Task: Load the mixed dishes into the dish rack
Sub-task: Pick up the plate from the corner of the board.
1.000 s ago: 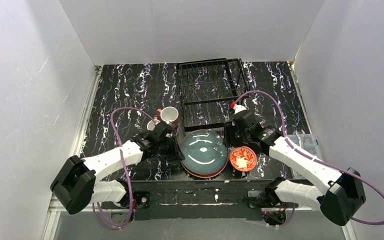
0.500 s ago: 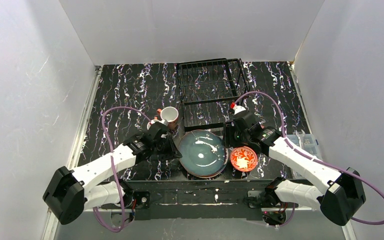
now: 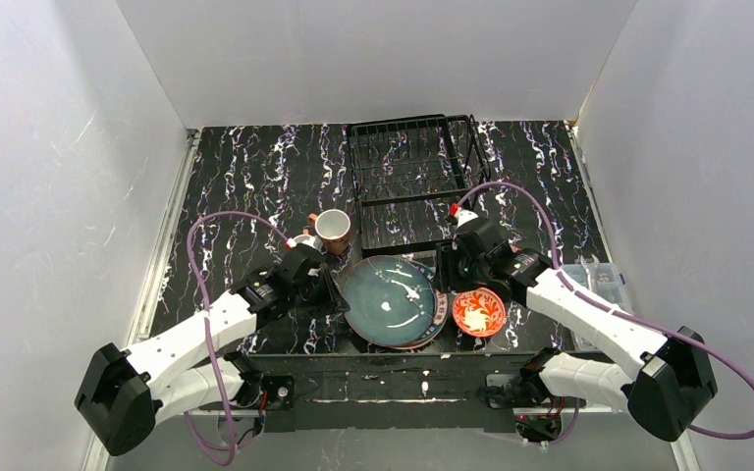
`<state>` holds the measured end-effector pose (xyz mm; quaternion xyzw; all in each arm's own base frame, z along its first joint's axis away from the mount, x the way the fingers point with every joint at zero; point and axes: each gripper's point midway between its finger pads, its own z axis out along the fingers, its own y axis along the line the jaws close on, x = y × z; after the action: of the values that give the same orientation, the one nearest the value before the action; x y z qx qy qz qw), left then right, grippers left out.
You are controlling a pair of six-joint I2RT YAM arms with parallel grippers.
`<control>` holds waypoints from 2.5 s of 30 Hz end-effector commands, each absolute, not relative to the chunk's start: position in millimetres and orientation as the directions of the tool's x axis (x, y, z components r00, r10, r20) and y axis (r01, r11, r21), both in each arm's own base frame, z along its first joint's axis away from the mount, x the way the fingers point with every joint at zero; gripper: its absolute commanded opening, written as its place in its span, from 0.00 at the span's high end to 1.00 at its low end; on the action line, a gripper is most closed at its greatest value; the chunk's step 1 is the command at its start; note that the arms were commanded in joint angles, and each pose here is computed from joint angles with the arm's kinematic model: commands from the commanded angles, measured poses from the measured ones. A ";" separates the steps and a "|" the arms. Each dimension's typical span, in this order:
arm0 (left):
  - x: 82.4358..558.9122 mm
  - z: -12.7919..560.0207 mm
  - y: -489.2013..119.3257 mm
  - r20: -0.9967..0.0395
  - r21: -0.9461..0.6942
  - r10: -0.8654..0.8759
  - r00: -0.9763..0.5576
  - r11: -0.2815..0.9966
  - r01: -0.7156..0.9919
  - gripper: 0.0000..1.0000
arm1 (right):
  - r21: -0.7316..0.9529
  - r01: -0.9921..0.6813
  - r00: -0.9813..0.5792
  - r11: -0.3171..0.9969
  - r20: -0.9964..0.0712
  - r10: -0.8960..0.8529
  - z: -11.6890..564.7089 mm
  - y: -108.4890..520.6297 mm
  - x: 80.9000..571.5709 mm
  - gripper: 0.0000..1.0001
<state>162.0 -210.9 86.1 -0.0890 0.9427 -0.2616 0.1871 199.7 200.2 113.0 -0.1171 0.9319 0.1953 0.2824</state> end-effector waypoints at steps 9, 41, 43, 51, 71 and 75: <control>137.1 47.9 -179.9 -0.275 -0.428 -0.254 -0.927 0.896 -0.119 1.00 | 0.403 -0.414 -0.841 0.817 -0.513 -0.173 102.6 227.5 186.8 0.48; 121.3 8.6 -166.6 -0.239 -0.397 -0.262 -0.935 0.905 -0.152 1.00 | 0.442 -0.333 -0.882 0.833 -0.458 -0.109 67.0 227.3 183.7 0.40; 120.9 6.5 -166.8 -0.237 -0.398 -0.262 -0.936 0.905 -0.152 1.00 | 0.460 -0.324 -0.887 0.827 -0.451 -0.097 65.4 227.6 181.9 0.40; 115.4 -6.0 -164.7 -0.216 -0.394 -0.268 -0.939 0.904 -0.167 1.00 | 0.526 -0.283 -0.903 0.802 -0.427 -0.039 60.8 223.6 173.9 0.40; 93.6 -31.5 -141.2 -0.167 -0.355 -0.363 -0.917 0.890 -0.288 1.00 | 0.582 -0.193 -0.930 0.790 -0.365 0.042 48.6 206.6 166.0 0.40; 91.2 -35.3 -139.4 -0.163 -0.362 -0.380 -0.911 0.881 -0.303 1.00 | 0.582 -0.184 -0.931 0.792 -0.362 0.050 46.9 203.8 165.0 0.40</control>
<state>157.4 -216.4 53.8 -0.1737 0.8922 -0.3612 0.2083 192.8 222.0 78.1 -0.0452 0.9031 0.3522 0.2416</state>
